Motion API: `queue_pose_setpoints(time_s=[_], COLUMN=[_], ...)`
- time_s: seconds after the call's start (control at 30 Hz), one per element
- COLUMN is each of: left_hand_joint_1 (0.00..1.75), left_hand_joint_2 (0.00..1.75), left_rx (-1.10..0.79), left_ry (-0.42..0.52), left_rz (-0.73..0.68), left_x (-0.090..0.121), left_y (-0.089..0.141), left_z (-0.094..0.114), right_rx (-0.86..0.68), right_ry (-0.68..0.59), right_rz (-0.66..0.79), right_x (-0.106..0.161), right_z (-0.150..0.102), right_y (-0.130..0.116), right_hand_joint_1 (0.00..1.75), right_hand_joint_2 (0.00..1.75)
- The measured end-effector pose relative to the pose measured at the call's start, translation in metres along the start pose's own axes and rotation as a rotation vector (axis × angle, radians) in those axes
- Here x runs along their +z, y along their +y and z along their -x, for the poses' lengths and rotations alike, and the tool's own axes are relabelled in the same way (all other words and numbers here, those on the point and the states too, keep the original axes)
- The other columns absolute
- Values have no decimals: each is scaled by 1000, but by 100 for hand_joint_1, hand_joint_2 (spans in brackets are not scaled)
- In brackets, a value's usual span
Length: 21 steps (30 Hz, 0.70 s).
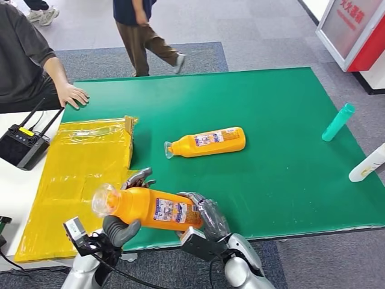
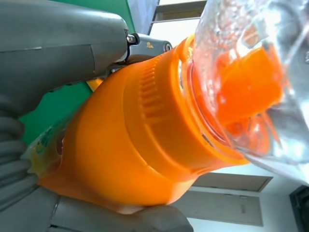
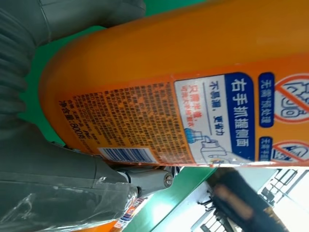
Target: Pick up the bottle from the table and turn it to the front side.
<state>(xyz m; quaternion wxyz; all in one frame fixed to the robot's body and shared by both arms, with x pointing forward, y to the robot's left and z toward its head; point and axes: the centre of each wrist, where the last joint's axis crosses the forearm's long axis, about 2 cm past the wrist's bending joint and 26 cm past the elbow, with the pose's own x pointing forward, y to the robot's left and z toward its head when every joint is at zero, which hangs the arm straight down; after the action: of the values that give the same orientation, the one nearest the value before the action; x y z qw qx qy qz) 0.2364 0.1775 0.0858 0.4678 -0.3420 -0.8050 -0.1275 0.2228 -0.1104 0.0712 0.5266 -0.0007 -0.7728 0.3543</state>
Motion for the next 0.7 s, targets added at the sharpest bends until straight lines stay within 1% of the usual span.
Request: queue_pose_setpoints(time_s=[0.13,0.17,0.23,0.27,0.3,0.4,0.47,0.6,0.7], left_hand_joint_1=[175,175,175,175,175,175,175,175,175], left_hand_joint_2=[175,175,175,175,175,175,175,175,175], left_rx=[-45,-52,-60,-66,-76,-143,-226,-500,-740], left_ry=[0,-1,-4,-5,-5,5,19,54,55], left_rz=[1,1,2,2,0,-14,-29,-73,-141], left_x=[-3,-4,-5,-5,-6,-8,-9,-6,-8], left_y=[-3,-3,-4,-4,-4,-5,-4,-3,-2], left_z=[-2,-2,-3,-3,-4,-4,-4,-6,-15], right_rx=[-4,-5,-6,-7,-7,-8,-8,-6,-6], right_ry=[1,1,0,0,0,4,12,8,13], right_rz=[2,1,-1,-3,-4,-3,3,38,59], right_x=[0,0,0,1,1,2,3,3,7], right_z=[0,0,-1,-1,-1,-1,-1,-5,-8], right_y=[0,0,1,2,2,3,3,-1,-1], right_hand_joint_1=[155,122,42,7,0,0,0,0,0], right_hand_joint_2=[175,175,175,175,175,175,175,175,175])
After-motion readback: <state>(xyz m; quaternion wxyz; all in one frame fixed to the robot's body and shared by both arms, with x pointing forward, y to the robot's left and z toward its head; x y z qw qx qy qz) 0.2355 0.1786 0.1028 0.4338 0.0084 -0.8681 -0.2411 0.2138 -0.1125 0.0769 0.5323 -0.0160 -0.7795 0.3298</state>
